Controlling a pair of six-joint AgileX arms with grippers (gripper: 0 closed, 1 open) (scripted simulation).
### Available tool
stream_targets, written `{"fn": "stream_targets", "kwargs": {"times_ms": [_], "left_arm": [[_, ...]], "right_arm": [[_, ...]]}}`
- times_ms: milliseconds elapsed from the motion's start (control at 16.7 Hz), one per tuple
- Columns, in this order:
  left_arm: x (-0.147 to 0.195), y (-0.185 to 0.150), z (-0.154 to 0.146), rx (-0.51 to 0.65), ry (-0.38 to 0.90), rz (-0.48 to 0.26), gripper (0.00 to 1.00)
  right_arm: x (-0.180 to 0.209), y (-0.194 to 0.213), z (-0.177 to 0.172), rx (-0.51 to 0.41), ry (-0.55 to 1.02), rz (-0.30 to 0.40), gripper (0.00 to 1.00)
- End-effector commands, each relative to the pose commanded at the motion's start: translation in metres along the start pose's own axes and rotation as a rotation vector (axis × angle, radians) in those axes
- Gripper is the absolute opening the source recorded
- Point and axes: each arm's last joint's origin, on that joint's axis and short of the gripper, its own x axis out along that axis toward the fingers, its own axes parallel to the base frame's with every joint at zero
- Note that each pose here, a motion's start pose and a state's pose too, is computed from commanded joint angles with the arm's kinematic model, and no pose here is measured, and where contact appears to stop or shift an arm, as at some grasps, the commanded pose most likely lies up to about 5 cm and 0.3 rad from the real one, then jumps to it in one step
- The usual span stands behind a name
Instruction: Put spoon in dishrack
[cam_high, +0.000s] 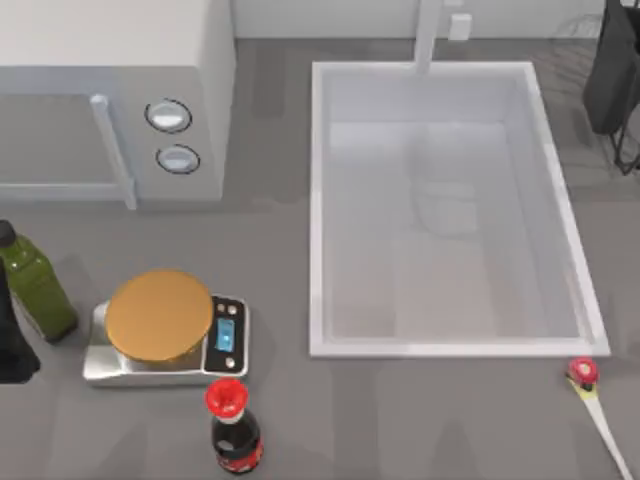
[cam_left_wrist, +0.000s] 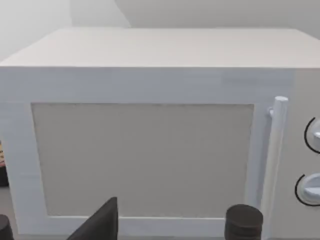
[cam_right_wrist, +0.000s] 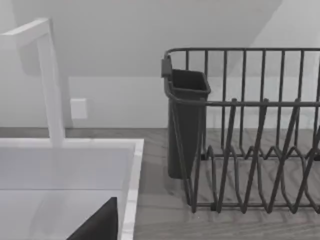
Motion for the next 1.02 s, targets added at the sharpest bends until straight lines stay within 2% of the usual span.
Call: {"fn": "stream_targets", "kwargs": {"times_ms": [240, 420, 600, 780, 1020], "left_arm": [[0.000, 0.000, 0.000, 0.000, 0.000, 0.000, 1.00], [0.000, 0.000, 0.000, 0.000, 0.000, 0.000, 1.00], [0.000, 0.000, 0.000, 0.000, 0.000, 0.000, 1.00], [0.000, 0.000, 0.000, 0.000, 0.000, 0.000, 1.00], [0.000, 0.000, 0.000, 0.000, 0.000, 0.000, 1.00]], "right_arm": [[0.000, 0.001, 0.004, 0.006, 0.037, 0.010, 1.00], [0.004, 0.006, 0.017, 0.025, 0.179, 0.049, 1.00], [0.014, 0.014, 0.030, 0.039, 0.429, 0.101, 1.00], [0.033, 0.027, 0.037, 0.033, 0.746, 0.141, 1.00], [0.063, 0.049, 0.037, -0.014, 1.149, 0.156, 1.00]]}}
